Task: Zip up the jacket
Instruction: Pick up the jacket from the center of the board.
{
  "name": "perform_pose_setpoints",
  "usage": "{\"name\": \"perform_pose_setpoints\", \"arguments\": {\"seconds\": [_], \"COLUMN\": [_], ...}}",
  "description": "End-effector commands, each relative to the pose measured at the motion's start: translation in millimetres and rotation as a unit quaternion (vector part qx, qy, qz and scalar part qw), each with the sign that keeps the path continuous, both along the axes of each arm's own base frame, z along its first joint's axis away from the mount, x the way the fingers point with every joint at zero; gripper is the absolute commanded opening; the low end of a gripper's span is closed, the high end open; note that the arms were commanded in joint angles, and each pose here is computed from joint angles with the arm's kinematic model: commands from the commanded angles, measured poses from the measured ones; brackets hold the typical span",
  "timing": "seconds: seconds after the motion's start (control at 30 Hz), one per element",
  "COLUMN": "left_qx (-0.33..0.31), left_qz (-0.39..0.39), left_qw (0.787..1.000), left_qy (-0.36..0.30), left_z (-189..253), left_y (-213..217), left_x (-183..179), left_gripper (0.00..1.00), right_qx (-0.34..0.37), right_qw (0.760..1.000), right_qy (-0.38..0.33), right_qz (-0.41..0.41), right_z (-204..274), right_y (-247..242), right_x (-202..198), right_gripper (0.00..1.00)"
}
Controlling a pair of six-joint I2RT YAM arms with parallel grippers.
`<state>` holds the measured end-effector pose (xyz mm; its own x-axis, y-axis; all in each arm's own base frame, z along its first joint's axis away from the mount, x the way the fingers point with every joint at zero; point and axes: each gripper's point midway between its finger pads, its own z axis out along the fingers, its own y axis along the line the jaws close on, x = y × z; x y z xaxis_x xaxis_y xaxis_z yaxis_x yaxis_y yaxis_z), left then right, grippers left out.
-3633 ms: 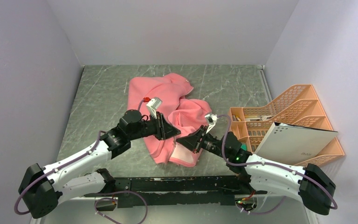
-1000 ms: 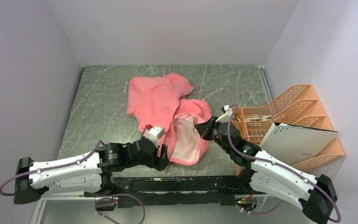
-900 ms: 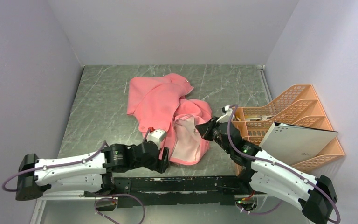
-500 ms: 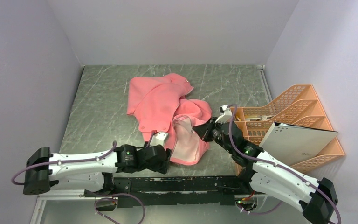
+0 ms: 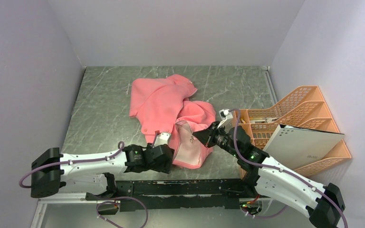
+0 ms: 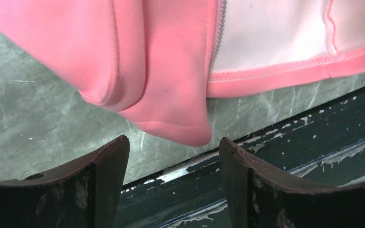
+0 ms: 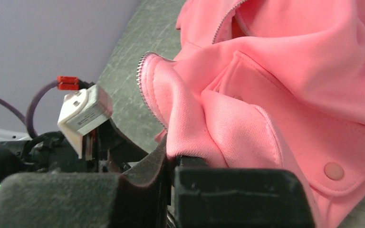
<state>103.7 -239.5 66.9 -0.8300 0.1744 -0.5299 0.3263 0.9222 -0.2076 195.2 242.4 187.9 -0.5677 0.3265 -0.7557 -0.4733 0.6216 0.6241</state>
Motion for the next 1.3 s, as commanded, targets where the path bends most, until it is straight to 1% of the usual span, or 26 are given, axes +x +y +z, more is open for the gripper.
{"name": "perform_pose_setpoints", "arguments": {"seconds": [0.0, 0.13, 0.27, 0.4, 0.53, 0.77, 0.93, 1.13, 1.27], "left_qx": [-0.031, -0.03, -0.042, -0.044, -0.026, -0.011, -0.007, -0.004, -0.002], "left_qz": [0.008, 0.003, 0.002, -0.003, -0.012, -0.023, -0.023, -0.021, -0.025], "left_qw": [0.999, 1.0, 0.999, 0.999, 1.0, 1.0, 0.999, 0.999, 0.999], "left_qy": [-0.007, -0.008, -0.009, -0.002, 0.004, 0.018, 0.027, 0.027, 0.031], "left_z": [16, 16, 20, 19, 14, 6, 2, 1, -1], "left_y": [-10, -14, -20, -27, -28, -31, -27, -26, -28], "left_x": [11, 15, 21, 25, 26, 23, 19, 19, 19], "left_gripper": [0.73, 0.73, 0.73, 0.69, 0.64, 0.48, 0.43, 0.44, 0.5], "right_qx": [0.029, 0.033, 0.033, 0.035, 0.039, 0.039, 0.04, 0.044, 0.046], "right_qw": [0.998, 0.998, 0.998, 0.998, 0.998, 0.998, 0.998, 0.998, 0.998], "right_qy": [-0.047, -0.048, -0.045, -0.044, -0.042, -0.04, -0.038, -0.035, -0.036], "right_qz": [0.028, 0.034, 0.032, 0.025, 0.018, 0.011, 0.008, 0.013, 0.012], "right_z": [27, 28, 27, 27, 25, 24, 22, 20, 22], "right_y": [9, 11, 11, 9, 6, 3, 2, 4, 4], "right_x": [-2, -2, -1, -1, -1, -1, -1, -1, -1], "right_gripper": [0.0, 0.0, 0.0, 0.0, 0.0, 0.0, 0.0, 0.0, 0.0]}}
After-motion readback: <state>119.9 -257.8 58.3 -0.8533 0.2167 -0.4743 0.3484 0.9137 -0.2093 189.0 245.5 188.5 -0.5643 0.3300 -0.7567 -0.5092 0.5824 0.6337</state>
